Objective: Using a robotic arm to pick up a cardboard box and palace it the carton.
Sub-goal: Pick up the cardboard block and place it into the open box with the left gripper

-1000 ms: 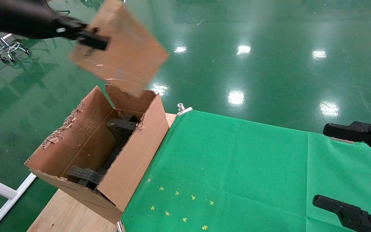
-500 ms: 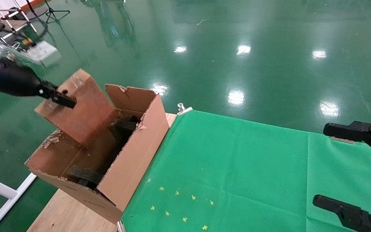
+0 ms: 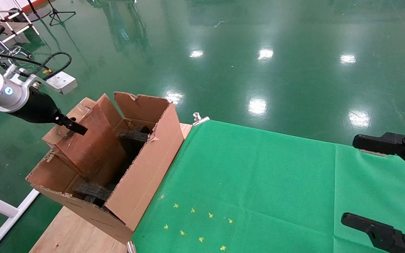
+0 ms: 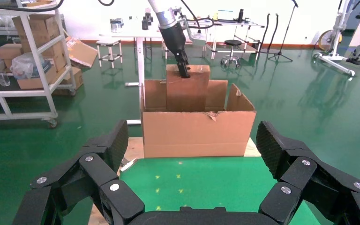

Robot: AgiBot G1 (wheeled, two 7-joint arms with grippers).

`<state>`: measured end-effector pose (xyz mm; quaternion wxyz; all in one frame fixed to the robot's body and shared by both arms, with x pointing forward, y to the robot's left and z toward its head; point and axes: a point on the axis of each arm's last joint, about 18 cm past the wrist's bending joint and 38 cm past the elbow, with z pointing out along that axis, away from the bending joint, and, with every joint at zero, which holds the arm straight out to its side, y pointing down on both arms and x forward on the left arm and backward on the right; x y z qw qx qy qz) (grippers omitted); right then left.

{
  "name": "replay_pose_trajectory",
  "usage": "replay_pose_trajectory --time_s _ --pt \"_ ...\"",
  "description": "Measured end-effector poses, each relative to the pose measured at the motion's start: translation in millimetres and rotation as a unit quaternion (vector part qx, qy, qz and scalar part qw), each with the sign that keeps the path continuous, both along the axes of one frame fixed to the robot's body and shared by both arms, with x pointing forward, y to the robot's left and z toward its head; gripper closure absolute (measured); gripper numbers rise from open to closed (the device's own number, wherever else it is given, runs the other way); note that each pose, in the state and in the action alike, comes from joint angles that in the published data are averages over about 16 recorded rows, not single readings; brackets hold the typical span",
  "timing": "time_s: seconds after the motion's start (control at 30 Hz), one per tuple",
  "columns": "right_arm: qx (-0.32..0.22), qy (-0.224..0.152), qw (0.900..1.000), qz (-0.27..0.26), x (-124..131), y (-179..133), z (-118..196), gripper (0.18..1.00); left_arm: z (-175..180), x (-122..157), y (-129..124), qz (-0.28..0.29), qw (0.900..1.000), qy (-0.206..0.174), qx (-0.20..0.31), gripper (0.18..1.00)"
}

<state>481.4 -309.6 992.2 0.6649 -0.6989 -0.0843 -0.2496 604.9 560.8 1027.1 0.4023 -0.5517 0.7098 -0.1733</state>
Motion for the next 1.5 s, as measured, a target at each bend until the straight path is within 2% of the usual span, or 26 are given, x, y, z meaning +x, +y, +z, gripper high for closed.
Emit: replay_pose_trajectory --time_s 0.43,0.83,1.5 --pt "0.000 0.000 1.000 0.000 0 0 0 0.178 -50 19 5 0.030 0.9990 0.013 -0.029 0.843" --pt "0.000 0.000 1.000 0.000 0 0 0 0.178 -92 31 6 0.047 0.9980 0.028 -0.032 0.845" --pt "0.000 0.000 1.000 0.000 0 0 0 0.178 -121 55 12 0.072 0.9973 -0.012 0.011 0.845"
